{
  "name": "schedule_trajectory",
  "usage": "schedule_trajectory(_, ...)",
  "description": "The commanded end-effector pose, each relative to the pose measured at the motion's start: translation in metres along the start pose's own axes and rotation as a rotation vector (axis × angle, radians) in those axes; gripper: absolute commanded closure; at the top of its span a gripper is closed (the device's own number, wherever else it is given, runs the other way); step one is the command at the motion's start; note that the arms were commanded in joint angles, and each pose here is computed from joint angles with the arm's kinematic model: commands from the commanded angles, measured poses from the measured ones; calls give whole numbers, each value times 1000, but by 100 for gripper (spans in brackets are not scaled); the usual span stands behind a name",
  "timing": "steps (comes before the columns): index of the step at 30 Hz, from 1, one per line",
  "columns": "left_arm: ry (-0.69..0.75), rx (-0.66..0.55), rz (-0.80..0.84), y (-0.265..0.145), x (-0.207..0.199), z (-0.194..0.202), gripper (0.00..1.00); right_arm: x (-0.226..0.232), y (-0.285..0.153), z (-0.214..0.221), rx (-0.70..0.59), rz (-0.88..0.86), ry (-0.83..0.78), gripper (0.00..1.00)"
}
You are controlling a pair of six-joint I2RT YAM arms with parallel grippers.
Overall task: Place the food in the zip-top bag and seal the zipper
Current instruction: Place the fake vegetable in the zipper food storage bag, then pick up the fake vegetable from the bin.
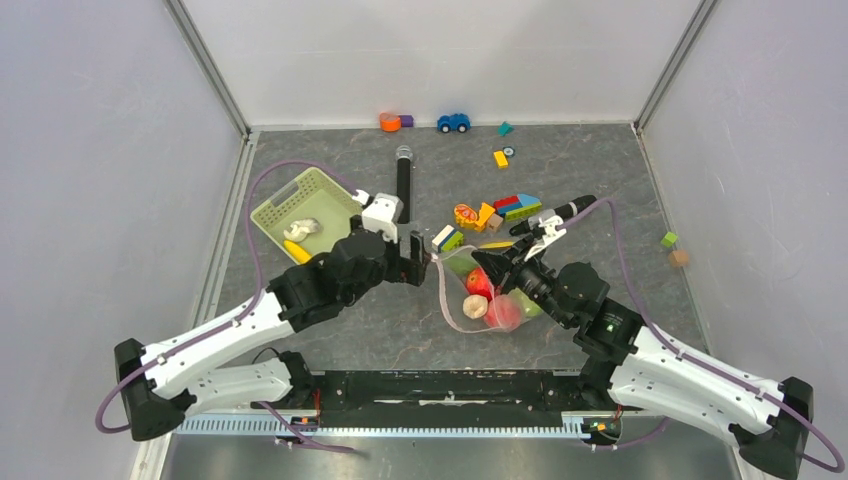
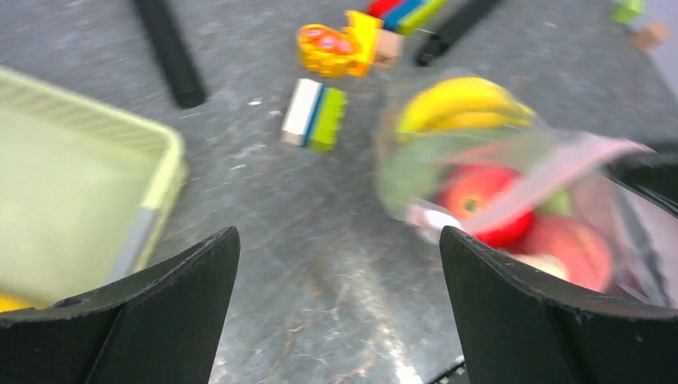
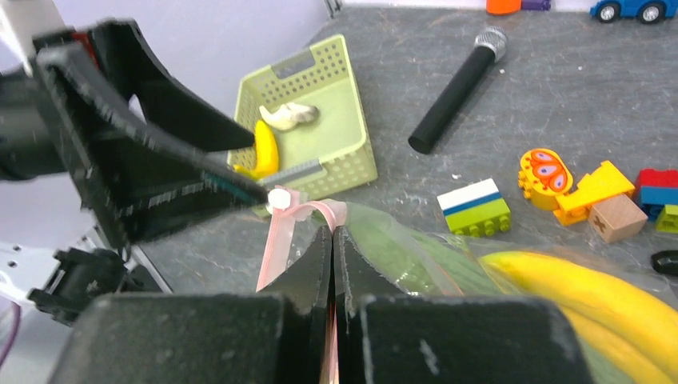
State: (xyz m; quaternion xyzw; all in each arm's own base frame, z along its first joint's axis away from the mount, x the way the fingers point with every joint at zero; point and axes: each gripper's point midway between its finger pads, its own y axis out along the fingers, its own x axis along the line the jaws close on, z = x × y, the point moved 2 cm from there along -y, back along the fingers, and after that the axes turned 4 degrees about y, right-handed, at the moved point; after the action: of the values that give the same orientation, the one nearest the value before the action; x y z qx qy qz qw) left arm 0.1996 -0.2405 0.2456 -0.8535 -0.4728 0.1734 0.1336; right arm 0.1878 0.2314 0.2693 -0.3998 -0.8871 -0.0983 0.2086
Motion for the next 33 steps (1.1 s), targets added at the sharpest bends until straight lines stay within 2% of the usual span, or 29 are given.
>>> schedule_trajectory(1, -99, -41, -313, -5, 64, -14, 0, 5, 0, -12, -19, -12, -40, 100)
schedule_trajectory(6, -220, -5, -488, 6, 133, -6, 0, 4, 0, -22, -38, 8, -58, 100)
schedule_trajectory(11, -296, -20, -692, 14, 199, 0, 0, 7, 1, -41, -35, 41, -116, 100)
schedule_trajectory(14, -318, -11, -758, 23, 231, 5, 0, 14, 0, -55, -65, 21, -131, 100)
schedule_trajectory(17, -323, 10, -790, 28, 250, 4, 0, 20, -6, -64, -105, -21, -121, 100)
schedule_trajectory(22, -309, -4, -861, 38, 277, 11, 0, 55, -20, -82, -155, -222, -128, 99)
schedule_trajectory(24, -310, 7, -890, 41, 289, 17, 0, 57, -25, -90, -182, -225, -115, 99)
schedule_trajectory(28, -356, 53, -926, 47, 312, 31, 0, 29, -23, -96, -214, -48, -90, 100)
schedule_trajectory(33, -407, 85, -911, 60, 331, 42, 0, -29, -20, -90, -213, 318, -112, 100)
